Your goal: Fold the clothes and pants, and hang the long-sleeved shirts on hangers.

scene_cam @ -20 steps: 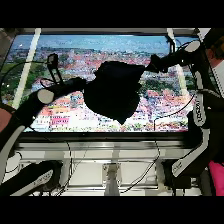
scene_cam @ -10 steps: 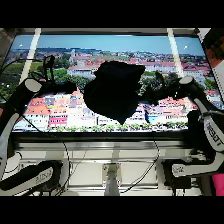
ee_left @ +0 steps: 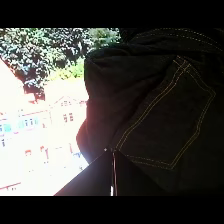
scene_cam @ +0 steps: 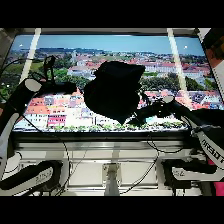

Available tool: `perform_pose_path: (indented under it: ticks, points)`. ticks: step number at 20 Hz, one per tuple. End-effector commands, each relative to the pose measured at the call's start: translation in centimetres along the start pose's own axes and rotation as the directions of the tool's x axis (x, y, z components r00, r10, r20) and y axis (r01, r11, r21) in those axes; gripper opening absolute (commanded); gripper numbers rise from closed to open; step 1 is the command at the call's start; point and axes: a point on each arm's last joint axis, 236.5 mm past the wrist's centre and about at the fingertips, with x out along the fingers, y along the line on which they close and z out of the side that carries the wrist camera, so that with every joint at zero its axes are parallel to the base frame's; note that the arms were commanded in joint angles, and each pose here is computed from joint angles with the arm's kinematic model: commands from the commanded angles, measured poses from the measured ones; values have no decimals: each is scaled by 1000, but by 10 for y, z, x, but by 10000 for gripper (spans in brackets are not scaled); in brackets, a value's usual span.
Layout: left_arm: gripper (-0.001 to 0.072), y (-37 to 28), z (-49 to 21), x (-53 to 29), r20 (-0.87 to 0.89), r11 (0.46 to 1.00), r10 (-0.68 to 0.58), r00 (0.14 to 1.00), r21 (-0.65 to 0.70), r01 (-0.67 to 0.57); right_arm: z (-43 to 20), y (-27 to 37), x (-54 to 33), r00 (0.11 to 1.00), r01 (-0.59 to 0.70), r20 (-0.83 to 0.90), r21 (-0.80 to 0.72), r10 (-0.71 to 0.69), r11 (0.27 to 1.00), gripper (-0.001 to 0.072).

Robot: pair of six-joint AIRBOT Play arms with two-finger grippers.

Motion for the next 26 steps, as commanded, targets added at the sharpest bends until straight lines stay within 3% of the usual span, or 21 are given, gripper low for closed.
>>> perform_pose_path:
  ticks: [1, 2, 3, 4, 5, 6, 7, 8, 9, 10, 13, 17, 20, 23, 26]
  points:
    - [16, 0, 1, 0, 1, 1000, 1, 1000, 1, -1, 27, -2, 6, 991, 16, 131, 43, -21, 999, 682]
    - [16, 0, 0, 0, 1, 1000, 1, 1000, 0, -1, 31, -2, 5, 988, 14, 152, 47, -21, 999, 679]
    - [16, 1, 0, 0, 1, 1000, 1, 1000, 1, -1, 31, 0, 5, 988, 4, 151, 52, -12, 999, 613]
    - [16, 1, 1, 0, 1, 1000, 1, 1000, 1, -1, 28, 2, 7, 990, -1, 140, 51, -6, 999, 477]
    - [16, 1, 1, 0, 1, 1000, 1, 1000, 1, -1, 25, 4, 11, 991, 2, 132, 46, -8, 999, 406]
    - [16, 1, 1, 0, 2, 1000, 2, 1000, 1, -2, 20, 6, 15, 993, 3, 119, 38, -8, 999, 362]
    - [16, 1, 1, 0, 5, 1000, 2, 1000, 1, -2, 14, 9, 20, 995, 4, 104, 29, -7, 1000, 361]
    - [16, 2, 3, 0, 10, 1000, 5, 1000, 0, -5, 8, 11, 25, 996, 10, 89, 15, -11, 1000, 304]
    - [16, 4, 5, 2, 19, 1000, 11, 1000, -1, -11, 5, 12, 29, 997, 18, 81, 3, -18, 1000, 36]
    - [16, 8, 8, 6, 34, 1000, 22, 999, -7, -22, 3, 11, 30, 997, 23, 77, -2, -22, 1000, 8]
    - [15, 22, 0, 30, 7, 998, 34, 999, -50, -34, 19, -11, 8, 988, 102, 121, -20, -99, 995, 7]
    - [15, 9, -27, 61, -81, 993, -75, 994, -96, 67, 52, -102, -89, 909, 331, 234, 101, -345, 938, 7]
    - [15, -24, -16, 63, -26, 980, -198, 980, -38, 197, 82, -141, -156, 861, 268, 370, 255, -350, 929, 6]
    - [14, -64, -23, 60, -50, 939, -331, 942, 85, 334, 88, -156, -181, 839, 247, 416, 279, -349, 928, 7]
    - [14, -84, -51, 65, -150, 903, -414, 898, 57, 426, 89, -154, -178, 839, 265, 416, 249, -350, 932, 7]
